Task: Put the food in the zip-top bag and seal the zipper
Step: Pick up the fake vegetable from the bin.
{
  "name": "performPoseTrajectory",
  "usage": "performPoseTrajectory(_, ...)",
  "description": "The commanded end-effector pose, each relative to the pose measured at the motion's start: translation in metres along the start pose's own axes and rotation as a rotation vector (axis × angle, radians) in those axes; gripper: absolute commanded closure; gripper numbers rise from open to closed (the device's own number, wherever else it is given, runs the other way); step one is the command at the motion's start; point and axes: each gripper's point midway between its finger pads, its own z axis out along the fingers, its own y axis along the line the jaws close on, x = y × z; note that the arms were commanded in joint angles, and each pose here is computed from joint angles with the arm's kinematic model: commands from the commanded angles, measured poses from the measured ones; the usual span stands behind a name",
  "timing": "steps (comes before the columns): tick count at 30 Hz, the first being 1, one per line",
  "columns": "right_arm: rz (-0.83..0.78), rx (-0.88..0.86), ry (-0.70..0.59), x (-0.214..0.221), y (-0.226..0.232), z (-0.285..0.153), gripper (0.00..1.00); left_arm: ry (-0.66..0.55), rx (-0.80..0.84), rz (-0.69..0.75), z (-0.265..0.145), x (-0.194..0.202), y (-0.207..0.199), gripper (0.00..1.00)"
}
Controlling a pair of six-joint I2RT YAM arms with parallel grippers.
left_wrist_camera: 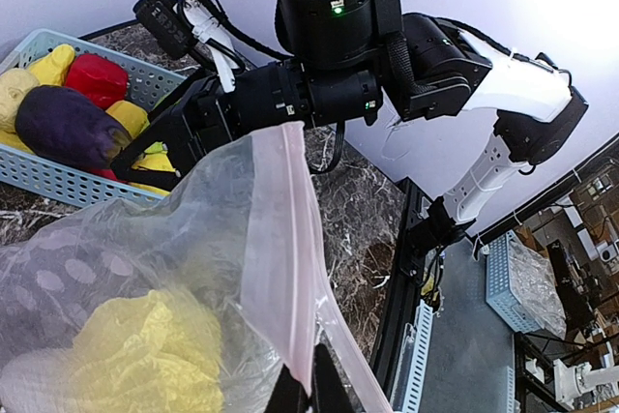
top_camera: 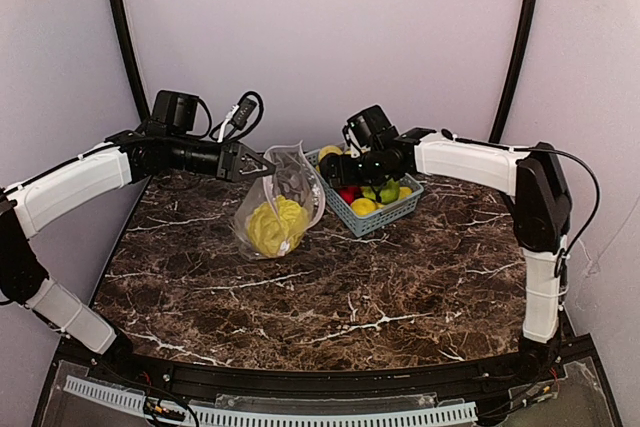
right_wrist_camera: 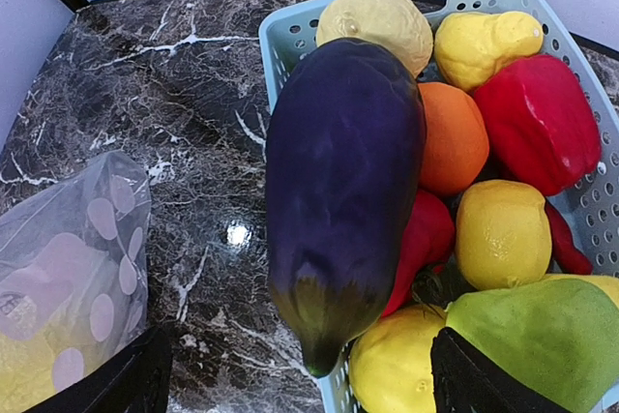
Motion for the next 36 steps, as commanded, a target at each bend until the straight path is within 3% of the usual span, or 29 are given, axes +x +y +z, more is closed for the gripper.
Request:
performPoseTrajectory(1, 0.002, 0.035, -0.027, -0.012, -0.009, 0.011, 0.13, -0.014, 0.002, 0.028, -0.002, -0.001, -0.002, 0.99)
performPoseTrajectory(14, 0.008, 0.024, 0.001, -0.016, -0.015, 0.037, 0.32, -0.017, 0.003, 0.031, -0.003, -0.002, -0.004, 0.99)
performPoseTrajectory(20, 0.011, 0.004, 0.018, -0.012, -0.012, 0.046, 0.34, -0.020, 0.003, 0.037, -0.005, -0.003, -0.005, 0.99)
performPoseTrajectory(29, 0.013, 0.004, 0.024, -0.011, -0.011, 0.049, 0.54, -0.020, 0.004, 0.039, -0.005, -0.003, -0.006, 0.99)
performPoseTrajectory(36, 0.021, 0.010, 0.018, -0.012, -0.012, 0.047, 0.57, -0.018, 0.002, 0.037, -0.005, -0.002, -0.005, 0.99)
